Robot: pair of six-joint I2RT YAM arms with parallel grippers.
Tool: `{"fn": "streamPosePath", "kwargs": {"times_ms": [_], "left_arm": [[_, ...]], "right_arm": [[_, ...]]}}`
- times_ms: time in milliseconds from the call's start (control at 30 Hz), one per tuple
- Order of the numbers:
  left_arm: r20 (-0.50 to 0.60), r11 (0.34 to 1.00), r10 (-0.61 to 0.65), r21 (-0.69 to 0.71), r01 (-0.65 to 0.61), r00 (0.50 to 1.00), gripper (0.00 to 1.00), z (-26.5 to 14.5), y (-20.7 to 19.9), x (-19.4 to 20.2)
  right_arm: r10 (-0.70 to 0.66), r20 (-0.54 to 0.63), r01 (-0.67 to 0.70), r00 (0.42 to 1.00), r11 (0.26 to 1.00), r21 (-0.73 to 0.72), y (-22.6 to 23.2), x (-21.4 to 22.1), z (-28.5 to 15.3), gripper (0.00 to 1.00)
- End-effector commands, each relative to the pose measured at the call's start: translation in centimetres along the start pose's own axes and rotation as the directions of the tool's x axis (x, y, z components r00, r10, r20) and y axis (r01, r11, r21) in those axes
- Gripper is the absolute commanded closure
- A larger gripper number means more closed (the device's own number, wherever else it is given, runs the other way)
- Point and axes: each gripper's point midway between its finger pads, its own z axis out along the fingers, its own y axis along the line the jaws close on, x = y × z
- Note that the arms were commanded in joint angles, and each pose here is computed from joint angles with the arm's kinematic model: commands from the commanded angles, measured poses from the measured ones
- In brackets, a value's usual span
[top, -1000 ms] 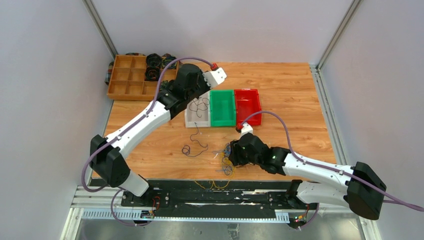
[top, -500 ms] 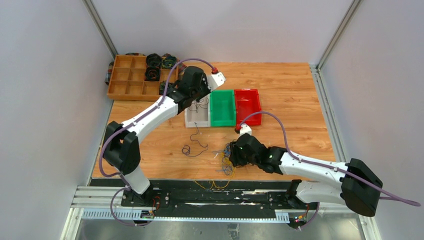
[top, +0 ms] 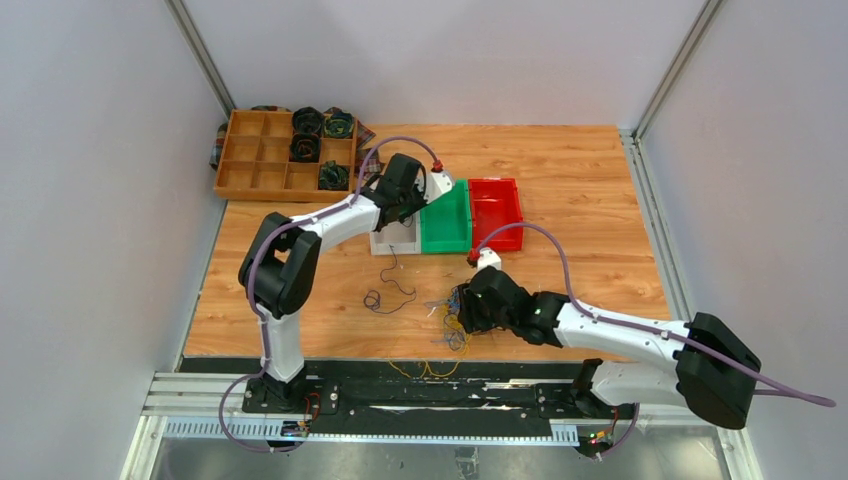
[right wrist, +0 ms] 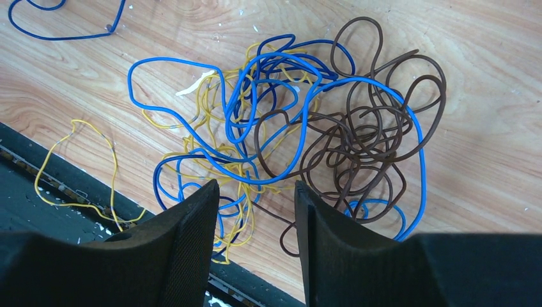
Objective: Untangle the cables
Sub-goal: Place the cable in the bin, then pick up the cable at the center of the board.
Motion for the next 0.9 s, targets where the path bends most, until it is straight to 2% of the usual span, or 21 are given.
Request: {"fn": "streamPosePath", "kwargs": {"times_ms": [0, 233, 267, 433, 567, 700, 800, 867], "left_arm": [[0.037, 0.999, 0.004, -0.053, -0.002, 0.999, 1.0, 0.6, 1.1, -0.2], [0.021, 0.999, -0.03, -0.037, 0.031, 0.999, 0.99, 1.6, 1.6, 0.8], [0.016, 0.999, -0.041, -0.02, 0.041, 0.999, 0.97, 1.5, 1.6, 0.8], [0.014, 0.995, -0.066, 0.074, 0.065, 0.998, 0.77, 0.8, 1.6, 0.1], [0.011, 0.986, -0.086, 0.142, 0.083, 0.996, 0.47, -0.4, 1.1, -0.4], [0.053, 0.973, -0.108, 0.21, 0.094, 0.993, 0.12, -2.9, 1.1, -2.2], [0.06, 0.966, -0.109, 0.24, 0.091, 0.992, 0.01, -4.7, 1.6, -3.0], [0.067, 0.964, -0.103, 0.251, 0.083, 0.992, 0.02, -5.9, 2.1, -3.3]], "right_arm": [[0.029, 0.059, -0.028, 0.998, 0.999, -0.021, 0.8, -2.3, -1.0, 0.53], [0.031, 0.104, -0.029, 0.994, 0.999, -0.022, 0.6, -3.3, -2.4, 0.53], [0.03, 0.109, -0.028, 0.994, 0.999, -0.021, 0.5, -3.4, -2.5, 0.53], [0.034, 0.14, -0.033, 0.99, 0.999, -0.01, 0.1, -4.0, -3.3, 0.53], [0.041, 0.165, -0.039, 0.985, 0.999, -0.017, 0.1, -4.5, -4.1, 0.52], [0.047, 0.171, -0.044, 0.984, 0.999, -0.019, -0.1, -4.5, -4.8, 0.48], [0.05, 0.169, -0.048, 0.984, 0.999, -0.015, -0.3, -4.4, -5.3, 0.44], [0.047, 0.168, -0.045, 0.985, 0.999, -0.014, -0.3, -4.5, -5.7, 0.43]]}}
